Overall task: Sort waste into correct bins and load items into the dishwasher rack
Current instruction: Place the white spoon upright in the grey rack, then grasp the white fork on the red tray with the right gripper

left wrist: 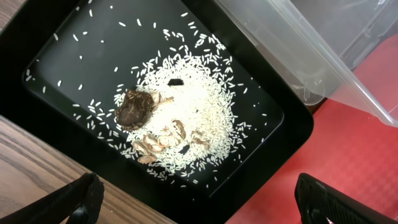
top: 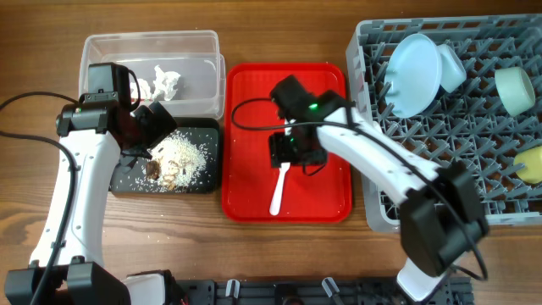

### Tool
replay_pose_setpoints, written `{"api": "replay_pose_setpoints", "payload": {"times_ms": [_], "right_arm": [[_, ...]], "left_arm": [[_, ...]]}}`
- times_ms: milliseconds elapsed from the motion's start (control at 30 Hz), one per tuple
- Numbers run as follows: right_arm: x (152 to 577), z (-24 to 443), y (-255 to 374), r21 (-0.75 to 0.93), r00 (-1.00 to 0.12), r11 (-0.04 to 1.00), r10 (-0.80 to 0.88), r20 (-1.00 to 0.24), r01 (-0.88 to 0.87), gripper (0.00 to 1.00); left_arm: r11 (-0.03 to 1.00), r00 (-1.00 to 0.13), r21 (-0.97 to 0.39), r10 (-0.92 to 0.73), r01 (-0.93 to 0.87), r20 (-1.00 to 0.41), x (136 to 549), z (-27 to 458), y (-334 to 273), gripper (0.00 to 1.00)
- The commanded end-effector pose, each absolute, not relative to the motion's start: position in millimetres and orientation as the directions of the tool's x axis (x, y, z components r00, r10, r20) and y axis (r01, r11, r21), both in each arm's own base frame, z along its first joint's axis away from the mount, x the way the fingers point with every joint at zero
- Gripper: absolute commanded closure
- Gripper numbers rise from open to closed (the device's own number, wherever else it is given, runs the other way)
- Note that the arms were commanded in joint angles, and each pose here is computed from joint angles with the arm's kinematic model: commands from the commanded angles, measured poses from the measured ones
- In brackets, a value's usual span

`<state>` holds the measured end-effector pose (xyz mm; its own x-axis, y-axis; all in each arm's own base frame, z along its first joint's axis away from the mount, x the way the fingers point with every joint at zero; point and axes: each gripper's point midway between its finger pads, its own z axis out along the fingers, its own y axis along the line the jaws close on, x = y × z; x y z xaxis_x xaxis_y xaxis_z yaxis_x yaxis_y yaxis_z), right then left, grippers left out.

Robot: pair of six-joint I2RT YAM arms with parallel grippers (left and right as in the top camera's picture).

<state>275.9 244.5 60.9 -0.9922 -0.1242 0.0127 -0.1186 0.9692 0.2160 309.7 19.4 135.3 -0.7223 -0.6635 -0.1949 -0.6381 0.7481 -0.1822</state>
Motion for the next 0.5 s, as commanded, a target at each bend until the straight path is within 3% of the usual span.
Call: {"api": "replay_pose_setpoints", "payload": {"times_ms": [0, 100, 200, 300, 400, 467], "right_arm": [[260, 22, 246, 0.121, -0.992, 0.992, -0.057, 0.111, -0.044, 0.33], [257, -8, 246, 0.085, -0.986, 0.996, -0.054, 0.159, -0.041, 0.42], [261, -16, 241, 0.040, -0.990, 0.999, -0.025, 0.140, -0.019, 0.65], [266, -16, 237, 0.025, -0.992, 1.000, -0.017, 0.124, -0.014, 0.94], [278, 0, 230, 0.050, -0.995, 0.998, -0.036, 0.097, -0.031, 0.96], [300, 39, 219, 0.089, -0.998, 0.994, -0.067, 0.006, -0.066, 0.96]], "left_arm": [[0.739, -0.712, -0.198, -0.673, -0.644, -0.198, 310, 138, 19, 0.00], [0.739, -0.712, -0.198, -0.673, -0.644, -0.198, 309, 138, 19, 0.00], [0.739, -0.712, -0.198, -0.673, -0.644, -0.198, 309, 139, 19, 0.00], [0.739, -0.712, -0.198, -0.673, -0.644, -0.197, 309, 138, 19, 0.00], [0.739, -0.712, -0.198, -0.673, -0.644, -0.197, 309, 138, 19, 0.00], [0.739, -0.712, -0.198, -0.674, -0.644, -0.197, 309, 138, 19, 0.00]]}}
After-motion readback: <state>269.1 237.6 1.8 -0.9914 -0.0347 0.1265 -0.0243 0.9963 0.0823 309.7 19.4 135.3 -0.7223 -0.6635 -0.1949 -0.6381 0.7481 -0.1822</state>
